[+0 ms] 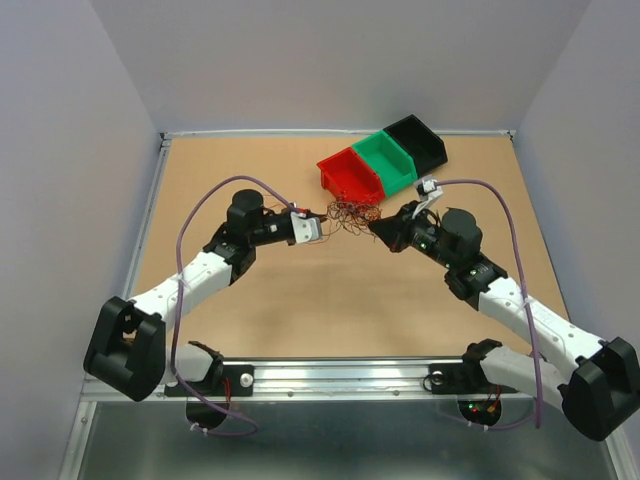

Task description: Untangle the cables

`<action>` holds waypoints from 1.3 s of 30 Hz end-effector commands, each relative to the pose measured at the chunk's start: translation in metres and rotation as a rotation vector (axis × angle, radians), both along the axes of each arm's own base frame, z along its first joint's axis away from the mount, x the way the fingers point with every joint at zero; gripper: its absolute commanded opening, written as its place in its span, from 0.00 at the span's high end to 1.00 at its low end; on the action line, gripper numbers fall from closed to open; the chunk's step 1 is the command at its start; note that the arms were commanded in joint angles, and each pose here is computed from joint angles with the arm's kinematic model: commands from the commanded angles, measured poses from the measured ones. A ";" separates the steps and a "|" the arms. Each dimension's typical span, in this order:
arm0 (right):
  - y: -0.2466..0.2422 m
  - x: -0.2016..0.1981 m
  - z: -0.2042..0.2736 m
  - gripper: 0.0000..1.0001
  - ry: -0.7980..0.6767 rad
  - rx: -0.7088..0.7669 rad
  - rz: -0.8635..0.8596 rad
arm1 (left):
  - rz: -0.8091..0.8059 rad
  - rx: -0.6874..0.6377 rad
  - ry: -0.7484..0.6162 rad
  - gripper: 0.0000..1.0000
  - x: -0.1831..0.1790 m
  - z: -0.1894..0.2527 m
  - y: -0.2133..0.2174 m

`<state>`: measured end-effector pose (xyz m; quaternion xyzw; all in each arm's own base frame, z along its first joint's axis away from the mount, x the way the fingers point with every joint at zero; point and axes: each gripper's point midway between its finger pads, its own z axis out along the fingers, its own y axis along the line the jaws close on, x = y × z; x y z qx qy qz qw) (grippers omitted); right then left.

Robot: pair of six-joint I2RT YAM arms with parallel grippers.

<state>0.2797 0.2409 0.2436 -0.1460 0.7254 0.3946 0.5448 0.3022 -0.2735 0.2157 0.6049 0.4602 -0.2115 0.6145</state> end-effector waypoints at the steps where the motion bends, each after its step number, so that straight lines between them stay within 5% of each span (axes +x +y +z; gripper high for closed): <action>1: -0.021 0.027 0.010 0.99 -0.042 0.032 -0.191 | 0.163 -0.075 -0.051 1.00 0.011 0.045 0.018; 7: -0.071 0.057 -0.049 1.00 0.056 -0.024 -0.541 | 0.632 -0.286 0.064 1.00 0.056 0.095 0.089; 10: -0.119 0.063 -0.073 1.00 0.115 0.002 -0.834 | 0.726 -0.358 0.137 1.00 0.067 0.111 0.119; 19: -0.193 0.035 -0.080 1.00 0.090 0.147 -1.202 | 1.003 -0.499 0.146 1.00 0.091 0.118 0.199; 23: -0.192 0.034 -0.081 0.97 0.087 0.130 -1.185 | 0.965 -0.512 0.140 1.00 0.087 0.124 0.208; 29: -0.185 0.042 -0.086 0.92 0.100 0.077 -1.166 | 0.690 -0.396 0.220 1.00 0.074 0.104 0.160; 32: -0.168 0.046 -0.084 0.88 0.083 0.037 -1.057 | 0.682 -0.361 0.229 1.00 0.076 0.099 0.152; 33: -0.164 0.047 -0.084 0.85 0.076 0.023 -1.030 | 0.689 -0.358 0.230 1.00 0.077 0.097 0.152; 34: -0.159 0.048 -0.081 0.68 0.068 0.013 -0.995 | 0.695 -0.358 0.230 1.00 0.078 0.097 0.153; 35: -0.149 0.048 -0.080 0.14 0.052 -0.007 -0.925 | 0.702 -0.352 0.226 1.00 0.079 0.096 0.154; 39: -0.126 0.041 -0.072 0.02 -0.012 0.001 -0.763 | 0.742 -0.343 0.225 1.00 0.084 0.095 0.159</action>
